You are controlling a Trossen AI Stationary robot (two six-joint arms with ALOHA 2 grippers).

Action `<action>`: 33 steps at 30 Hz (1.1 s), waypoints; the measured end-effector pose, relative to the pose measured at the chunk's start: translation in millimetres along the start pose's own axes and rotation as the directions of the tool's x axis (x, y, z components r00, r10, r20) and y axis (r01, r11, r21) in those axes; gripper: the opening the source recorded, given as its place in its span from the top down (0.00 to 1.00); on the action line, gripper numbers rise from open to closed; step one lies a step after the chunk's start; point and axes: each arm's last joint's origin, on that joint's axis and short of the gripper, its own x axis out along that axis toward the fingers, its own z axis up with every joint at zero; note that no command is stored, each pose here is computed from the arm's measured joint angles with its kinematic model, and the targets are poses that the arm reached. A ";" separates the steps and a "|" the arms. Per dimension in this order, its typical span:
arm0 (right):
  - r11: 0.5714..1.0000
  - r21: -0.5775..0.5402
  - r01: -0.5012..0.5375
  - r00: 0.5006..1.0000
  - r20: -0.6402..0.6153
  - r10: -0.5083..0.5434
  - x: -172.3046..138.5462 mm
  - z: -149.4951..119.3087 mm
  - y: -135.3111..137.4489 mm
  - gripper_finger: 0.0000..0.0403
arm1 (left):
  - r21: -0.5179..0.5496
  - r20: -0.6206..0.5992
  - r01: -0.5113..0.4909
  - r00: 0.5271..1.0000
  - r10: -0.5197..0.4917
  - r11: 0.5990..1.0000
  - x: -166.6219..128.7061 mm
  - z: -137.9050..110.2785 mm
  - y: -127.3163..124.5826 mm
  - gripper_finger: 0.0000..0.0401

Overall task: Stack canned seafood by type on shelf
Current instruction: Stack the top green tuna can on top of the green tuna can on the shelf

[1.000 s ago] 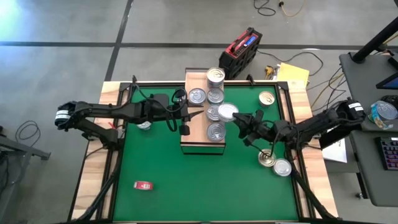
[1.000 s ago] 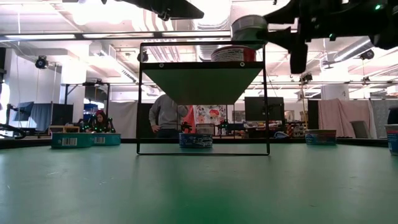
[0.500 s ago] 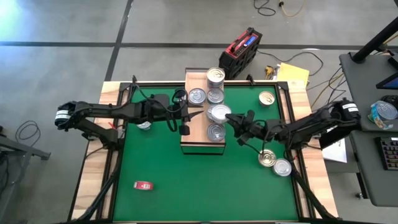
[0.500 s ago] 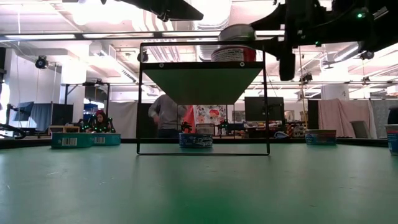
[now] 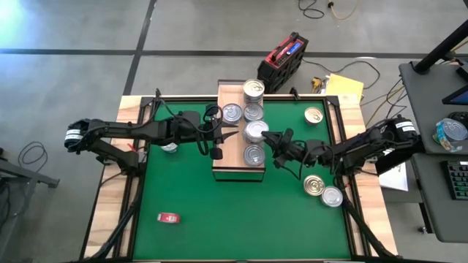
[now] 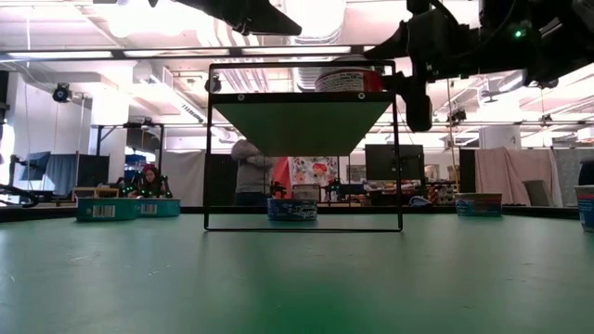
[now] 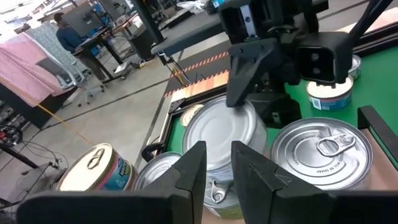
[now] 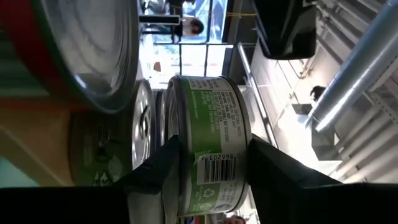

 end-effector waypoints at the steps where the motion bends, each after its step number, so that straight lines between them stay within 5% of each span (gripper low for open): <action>1: 1.000 -0.005 -0.002 1.000 -0.001 0.002 0.1 -0.1 0.2 0.65 | 0.000 0.000 0.000 1.000 0.000 1.000 0.0 0.0 0.0 0.85; 15: 0.931 -0.363 0.028 0.995 -0.077 -0.060 -7.5 7.9 -8.6 0.66 | 0.000 -0.029 -0.015 0.999 0.015 1.000 -0.1 -2.1 0.1 0.85; 17: 0.947 -0.311 0.078 0.990 -0.087 -0.110 -8.1 6.8 -14.2 0.66 | 0.000 -0.030 -0.015 0.999 0.015 1.000 -0.1 -2.2 0.1 0.85; 20: 0.963 0.005 0.270 0.955 -0.132 -0.267 -11.7 0.4 -33.7 0.66 | 0.003 -0.029 -0.015 0.999 0.015 1.000 -0.1 -2.1 0.0 0.85; 23: 0.809 0.390 0.440 0.898 -0.191 -0.396 -19.6 -8.2 -53.7 0.66 | 0.003 -0.033 -0.025 0.999 0.025 1.000 -0.1 -2.2 0.3 0.85; 27: 0.521 0.750 0.407 0.893 -0.207 -0.399 -22.9 -19.1 -69.7 0.66 | 0.005 -0.045 -0.052 0.998 0.052 0.999 -0.2 -2.5 1.0 0.85; 30: 0.316 0.893 0.321 0.915 -0.206 -0.347 -21.3 -27.0 -79.0 0.66 | 0.005 -0.045 -0.055 0.997 0.055 0.998 -0.3 -2.4 1.1 0.85; 33: 0.168 0.955 0.245 0.946 -0.197 -0.257 -18.4 -35.4 -86.6 0.66 | 0.013 -0.046 -0.055 0.997 0.055 0.998 -0.3 -2.4 1.1 0.85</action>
